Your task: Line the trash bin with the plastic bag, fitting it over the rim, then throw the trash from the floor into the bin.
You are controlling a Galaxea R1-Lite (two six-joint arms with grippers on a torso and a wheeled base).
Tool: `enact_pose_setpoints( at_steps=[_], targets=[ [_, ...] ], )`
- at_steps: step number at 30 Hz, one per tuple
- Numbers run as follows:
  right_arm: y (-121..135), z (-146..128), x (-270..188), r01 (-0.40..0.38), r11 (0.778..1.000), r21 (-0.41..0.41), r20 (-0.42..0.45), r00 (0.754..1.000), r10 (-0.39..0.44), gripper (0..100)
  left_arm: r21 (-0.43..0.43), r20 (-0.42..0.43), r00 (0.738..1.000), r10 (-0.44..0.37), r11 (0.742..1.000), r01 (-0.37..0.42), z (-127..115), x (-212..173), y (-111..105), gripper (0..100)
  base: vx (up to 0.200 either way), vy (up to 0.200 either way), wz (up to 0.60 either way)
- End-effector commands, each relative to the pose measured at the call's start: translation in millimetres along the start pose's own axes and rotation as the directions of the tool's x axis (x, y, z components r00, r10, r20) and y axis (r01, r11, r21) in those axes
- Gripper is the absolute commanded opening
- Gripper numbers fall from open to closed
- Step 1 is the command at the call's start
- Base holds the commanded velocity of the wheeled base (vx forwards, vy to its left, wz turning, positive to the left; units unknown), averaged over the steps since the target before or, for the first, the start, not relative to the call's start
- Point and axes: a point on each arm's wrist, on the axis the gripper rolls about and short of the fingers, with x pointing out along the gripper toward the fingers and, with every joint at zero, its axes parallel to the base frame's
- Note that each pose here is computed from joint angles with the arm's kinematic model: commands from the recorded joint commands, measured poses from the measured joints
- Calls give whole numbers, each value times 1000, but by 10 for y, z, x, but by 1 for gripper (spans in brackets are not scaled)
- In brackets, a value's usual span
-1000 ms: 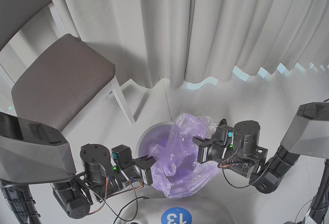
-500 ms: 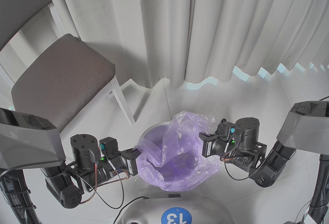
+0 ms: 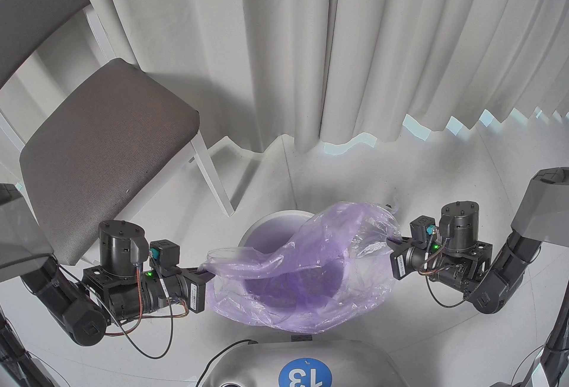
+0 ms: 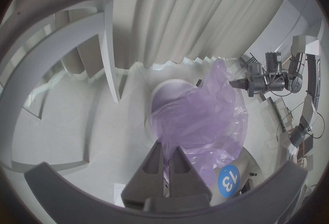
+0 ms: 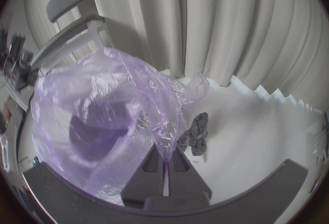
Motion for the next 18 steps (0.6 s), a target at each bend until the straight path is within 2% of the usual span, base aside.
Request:
enact_pose_setpoints(
  at_steps=[1, 7, 18],
  targets=[
    [-128, -61, -150, 32, 999, -43, -25, 999, -33, 0, 25, 54, 998, 10, 1000, -12, 124, -159, 2, 0, 0, 0, 0],
    [-120, -156, -208, -20, 996, -87, -58, 998, 15, 0, 51, 3, 1000, -10, 999, 10, 55, -156, 5, 0, 0, 0, 0],
    [25, -292, -161, -73, 990, -117, -111, 992, 60, 0, 68, -46, 998, -48, 996, 51, -52, -83, -17, 0, 0, 0, 0]
  ],
)
